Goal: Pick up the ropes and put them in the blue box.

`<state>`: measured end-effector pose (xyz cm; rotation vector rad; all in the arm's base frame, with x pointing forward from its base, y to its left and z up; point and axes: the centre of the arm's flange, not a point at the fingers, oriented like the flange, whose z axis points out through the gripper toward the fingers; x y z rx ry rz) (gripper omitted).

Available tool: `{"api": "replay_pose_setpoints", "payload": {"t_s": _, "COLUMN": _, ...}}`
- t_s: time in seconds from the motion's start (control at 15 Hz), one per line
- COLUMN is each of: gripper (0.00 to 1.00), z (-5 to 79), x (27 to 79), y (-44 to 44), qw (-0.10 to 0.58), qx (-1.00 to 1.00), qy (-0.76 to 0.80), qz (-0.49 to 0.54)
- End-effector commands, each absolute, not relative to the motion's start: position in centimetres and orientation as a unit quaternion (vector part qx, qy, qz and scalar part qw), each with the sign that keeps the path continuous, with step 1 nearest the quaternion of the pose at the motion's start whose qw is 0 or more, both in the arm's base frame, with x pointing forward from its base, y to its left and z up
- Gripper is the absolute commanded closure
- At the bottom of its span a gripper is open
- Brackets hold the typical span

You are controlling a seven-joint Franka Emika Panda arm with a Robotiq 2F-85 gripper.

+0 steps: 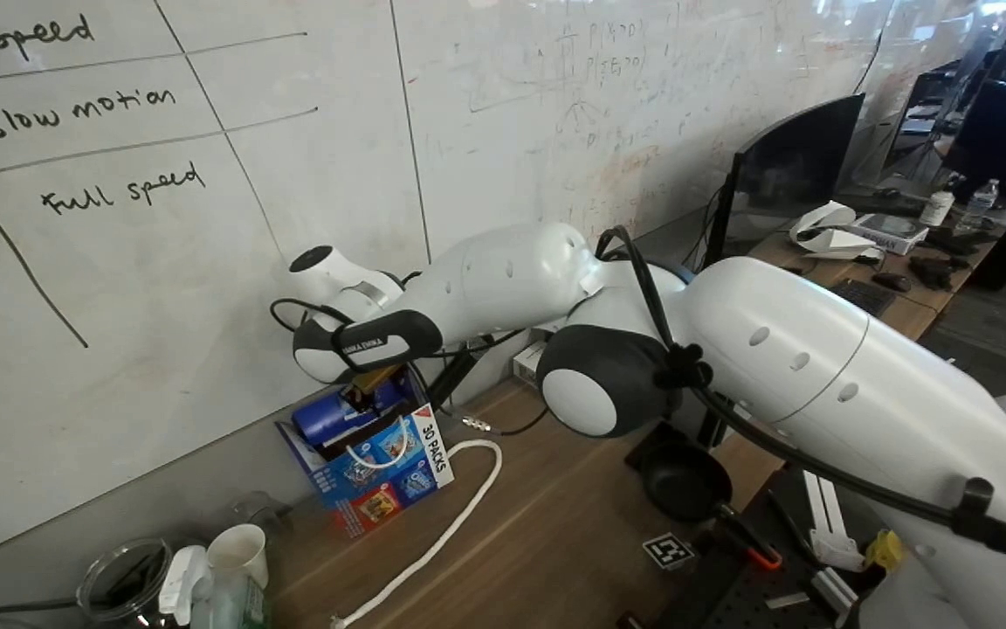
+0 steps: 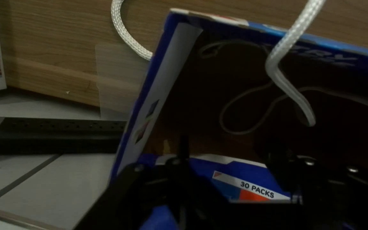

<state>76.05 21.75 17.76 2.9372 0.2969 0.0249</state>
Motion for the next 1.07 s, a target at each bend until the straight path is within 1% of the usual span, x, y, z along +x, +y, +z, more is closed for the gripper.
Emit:
{"api": "replay_pose_setpoints", "payload": {"t_s": 0.0, "gripper": 0.04, "z": 20.5, "x": 76.8, "y": 22.4, "qw": 0.092, "qx": 0.99, "qy": 0.1, "qz": 0.024}}
{"api": "replay_pose_setpoints", "payload": {"t_s": 0.07, "gripper": 0.01, "z": 21.3, "x": 76.2, "y": 22.4, "qw": 0.094, "qx": 0.991, "qy": 0.097, "qz": 0.017}}
{"api": "replay_pose_setpoints", "payload": {"t_s": 0.13, "gripper": 0.0, "z": 22.1, "x": 75.5, "y": 22.3, "qw": 0.094, "qx": 0.991, "qy": 0.095, "qz": 0.014}}
{"api": "replay_pose_setpoints", "payload": {"t_s": 0.47, "gripper": 0.0, "z": 28.1, "x": 71.9, "y": 21.8, "qw": 0.101, "qx": 0.991, "qy": 0.084, "qz": 0.026}}
{"api": "replay_pose_setpoints", "payload": {"t_s": 0.87, "gripper": 0.0, "z": 34.1, "x": 67.2, "y": 19.1, "qw": 0.146, "qx": 0.988, "qy": 0.043, "qz": 0.009}}
{"api": "replay_pose_setpoints", "payload": {"t_s": 1.0, "gripper": 0.0, "z": 35.7, "x": 66.0, "y": 17.5, "qw": 0.149, "qx": 0.988, "qy": 0.033, "qz": 0.015}}
